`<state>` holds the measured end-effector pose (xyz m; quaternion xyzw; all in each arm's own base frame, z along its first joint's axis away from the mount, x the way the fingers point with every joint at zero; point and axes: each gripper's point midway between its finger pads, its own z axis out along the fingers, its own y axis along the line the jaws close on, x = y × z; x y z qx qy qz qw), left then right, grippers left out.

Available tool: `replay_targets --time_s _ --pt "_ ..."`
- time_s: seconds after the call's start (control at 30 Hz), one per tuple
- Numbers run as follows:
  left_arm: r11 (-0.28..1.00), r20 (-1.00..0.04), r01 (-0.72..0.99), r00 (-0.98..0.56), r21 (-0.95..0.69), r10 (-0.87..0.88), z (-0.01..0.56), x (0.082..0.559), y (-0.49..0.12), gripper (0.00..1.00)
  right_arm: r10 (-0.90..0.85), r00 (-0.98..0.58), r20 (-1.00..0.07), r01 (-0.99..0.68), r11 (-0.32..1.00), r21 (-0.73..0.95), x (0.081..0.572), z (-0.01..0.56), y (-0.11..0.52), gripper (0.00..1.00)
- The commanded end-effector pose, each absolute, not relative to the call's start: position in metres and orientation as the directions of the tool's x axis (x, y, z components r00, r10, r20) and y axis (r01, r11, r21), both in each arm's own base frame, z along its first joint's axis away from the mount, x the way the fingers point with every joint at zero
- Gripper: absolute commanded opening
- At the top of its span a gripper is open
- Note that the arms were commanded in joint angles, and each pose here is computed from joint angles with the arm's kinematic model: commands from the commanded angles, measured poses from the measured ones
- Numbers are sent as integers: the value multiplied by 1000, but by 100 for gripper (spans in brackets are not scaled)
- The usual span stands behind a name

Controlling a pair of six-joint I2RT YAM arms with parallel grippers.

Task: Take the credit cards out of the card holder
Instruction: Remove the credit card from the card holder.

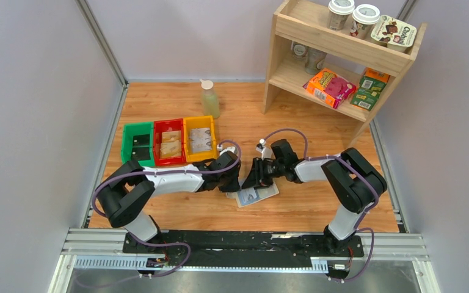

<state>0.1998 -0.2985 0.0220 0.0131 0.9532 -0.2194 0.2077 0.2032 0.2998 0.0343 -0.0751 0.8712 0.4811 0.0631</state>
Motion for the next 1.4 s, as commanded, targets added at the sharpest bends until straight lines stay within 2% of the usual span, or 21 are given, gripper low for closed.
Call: replay_targets --time_s 0.0,0.4,0.53,0.93,1.37 --pt "958 -386 102 -922 -267 -10 -9 196 -269 0 -59 -972 -227 -229 444 866 211 54 301 34" --pt "962 -369 100 -929 -255 -2 -15 194 -268 0 15 -970 -243 -214 423 880 222 62 276 29" --pt "961 -371 103 -929 -257 1 -15 195 -269 0 30 -969 -244 -209 421 883 224 63 272 25" --pt "959 -368 108 -930 -262 5 -16 194 -270 0 44 -969 -245 -205 419 885 227 62 267 1" --pt "954 -368 119 -930 -275 10 -15 194 -273 0 91 -960 -267 -187 504 843 236 61 243 0"
